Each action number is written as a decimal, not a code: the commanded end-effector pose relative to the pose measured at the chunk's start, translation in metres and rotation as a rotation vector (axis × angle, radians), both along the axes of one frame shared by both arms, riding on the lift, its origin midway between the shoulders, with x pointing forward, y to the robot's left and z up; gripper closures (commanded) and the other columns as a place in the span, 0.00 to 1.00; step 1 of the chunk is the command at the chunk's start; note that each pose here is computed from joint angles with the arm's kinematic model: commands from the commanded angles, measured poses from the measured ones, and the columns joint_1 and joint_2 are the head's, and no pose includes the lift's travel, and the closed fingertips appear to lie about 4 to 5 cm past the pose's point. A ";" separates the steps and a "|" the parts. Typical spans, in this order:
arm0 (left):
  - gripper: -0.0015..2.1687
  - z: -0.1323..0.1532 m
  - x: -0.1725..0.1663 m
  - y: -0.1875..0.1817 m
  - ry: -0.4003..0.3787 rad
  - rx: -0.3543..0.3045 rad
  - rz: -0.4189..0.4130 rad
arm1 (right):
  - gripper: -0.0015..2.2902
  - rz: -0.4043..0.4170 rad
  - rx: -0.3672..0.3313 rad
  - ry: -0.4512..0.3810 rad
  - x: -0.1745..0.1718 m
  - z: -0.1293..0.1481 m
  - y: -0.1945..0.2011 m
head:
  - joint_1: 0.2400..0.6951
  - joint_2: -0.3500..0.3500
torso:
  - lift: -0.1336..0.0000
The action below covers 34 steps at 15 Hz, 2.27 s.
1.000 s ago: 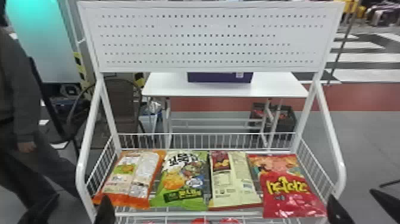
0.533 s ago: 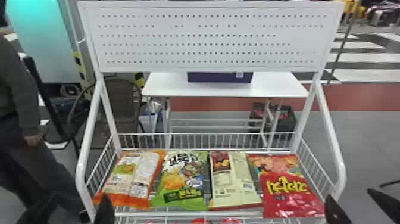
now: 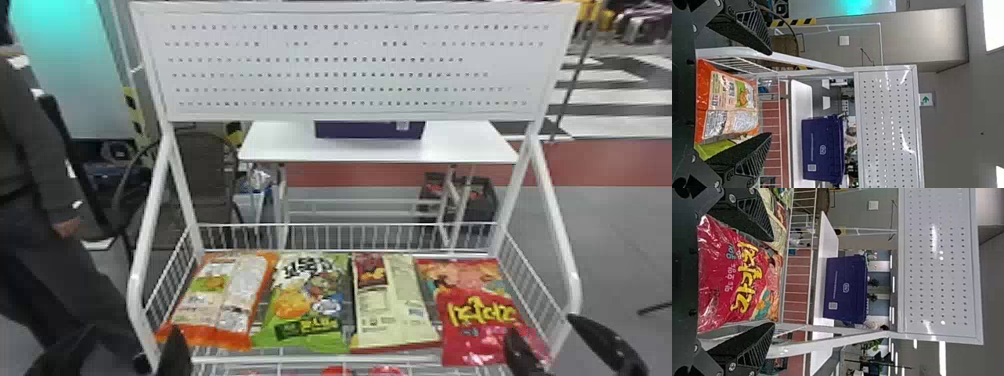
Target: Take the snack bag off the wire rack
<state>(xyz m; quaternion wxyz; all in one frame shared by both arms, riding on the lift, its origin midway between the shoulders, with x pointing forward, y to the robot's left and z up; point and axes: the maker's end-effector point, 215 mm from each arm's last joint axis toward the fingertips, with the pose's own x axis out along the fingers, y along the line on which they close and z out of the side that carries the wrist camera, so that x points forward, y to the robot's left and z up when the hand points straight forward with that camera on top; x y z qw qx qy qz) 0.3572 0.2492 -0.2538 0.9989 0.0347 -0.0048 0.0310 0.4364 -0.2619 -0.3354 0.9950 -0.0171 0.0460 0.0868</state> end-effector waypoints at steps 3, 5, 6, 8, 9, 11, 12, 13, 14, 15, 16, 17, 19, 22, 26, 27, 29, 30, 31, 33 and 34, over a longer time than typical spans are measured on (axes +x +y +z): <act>0.08 -0.002 -0.002 0.000 0.006 0.002 0.000 | 0.06 0.030 -0.032 0.072 0.036 -0.041 0.033 | 0.57 0.50 | 1.00; 0.08 -0.003 -0.003 -0.002 0.008 0.010 -0.003 | 0.06 0.028 -0.050 0.089 0.051 -0.055 0.040 | 0.57 0.50 | 1.00; 0.08 -0.003 -0.003 -0.002 0.010 0.010 -0.003 | 0.06 0.023 -0.068 0.095 0.058 -0.062 0.039 | 0.57 0.50 | 1.00; 0.08 -0.006 -0.004 0.000 0.015 0.013 0.000 | 0.06 -0.002 -0.076 0.106 0.068 -0.069 0.033 | 0.57 0.50 | 1.00; 0.08 -0.008 -0.004 0.001 0.018 0.015 0.001 | 0.06 -0.014 -0.080 0.110 0.070 -0.073 0.028 | 0.57 0.50 | 1.00; 0.08 -0.008 -0.003 0.001 0.016 0.015 0.001 | 0.06 -0.019 -0.082 0.120 0.075 -0.079 0.026 | 0.57 0.50 | 1.00; 0.08 -0.008 -0.002 0.001 0.015 0.014 0.000 | 0.06 -0.038 -0.083 0.124 0.077 -0.082 0.022 | 0.57 0.50 | 1.00; 0.08 -0.009 -0.001 0.002 0.016 0.016 0.001 | 0.06 -0.044 -0.078 0.129 0.079 -0.083 0.021 | 0.57 0.50 | 1.00; 0.08 -0.009 -0.001 0.001 0.017 0.015 0.000 | 0.06 -0.046 -0.081 0.137 0.079 -0.087 0.020 | 0.57 0.50 | 1.00; 0.08 -0.009 0.000 0.002 0.015 0.015 0.001 | 0.06 -0.048 -0.080 0.140 0.079 -0.088 0.019 | 0.57 0.50 | 1.00; 0.08 -0.010 0.000 0.002 0.017 0.016 0.001 | 0.06 -0.051 -0.077 0.145 0.080 -0.091 0.019 | 0.57 0.50 | 1.00; 0.08 -0.010 0.001 0.002 0.015 0.014 0.001 | 0.06 -0.052 -0.073 0.150 0.080 -0.093 0.019 | 0.57 0.50 | 1.00; 0.08 -0.010 0.002 0.003 0.014 0.014 0.002 | 0.07 -0.056 -0.070 0.164 0.079 -0.099 0.018 | 0.57 0.50 | 1.00; 0.08 -0.012 0.004 0.003 0.016 0.011 0.001 | 0.12 -0.061 -0.067 0.203 0.076 -0.110 0.016 | 0.57 0.50 | 1.00; 0.08 -0.015 0.007 0.002 0.026 0.013 0.001 | 0.63 -0.068 -0.065 0.243 0.072 -0.119 0.012 | 0.57 0.50 | 1.00; 0.08 -0.015 0.007 0.002 0.024 0.013 0.001 | 0.77 -0.069 -0.058 0.238 0.072 -0.116 0.012 | 0.57 0.50 | 1.00; 0.08 -0.015 0.007 0.001 0.025 0.010 0.000 | 0.79 -0.071 -0.042 0.213 0.071 -0.104 0.011 | 0.57 0.50 | 1.00; 0.08 -0.014 0.007 0.001 0.025 0.012 0.000 | 0.81 -0.069 -0.041 0.203 0.070 -0.098 0.012 | 0.57 0.50 | 1.00; 0.08 -0.014 0.007 0.001 0.026 0.012 0.000 | 0.84 -0.068 -0.033 0.188 0.069 -0.091 0.014 | 0.57 0.50 | 1.00; 0.08 -0.013 0.006 0.001 0.025 0.011 -0.001 | 0.84 -0.069 -0.022 0.155 0.064 -0.074 0.014 | 0.57 0.50 | 1.00; 0.08 -0.012 0.007 0.001 0.022 0.010 -0.001 | 0.84 -0.070 -0.013 0.131 0.061 -0.062 0.014 | 0.57 0.50 | 1.00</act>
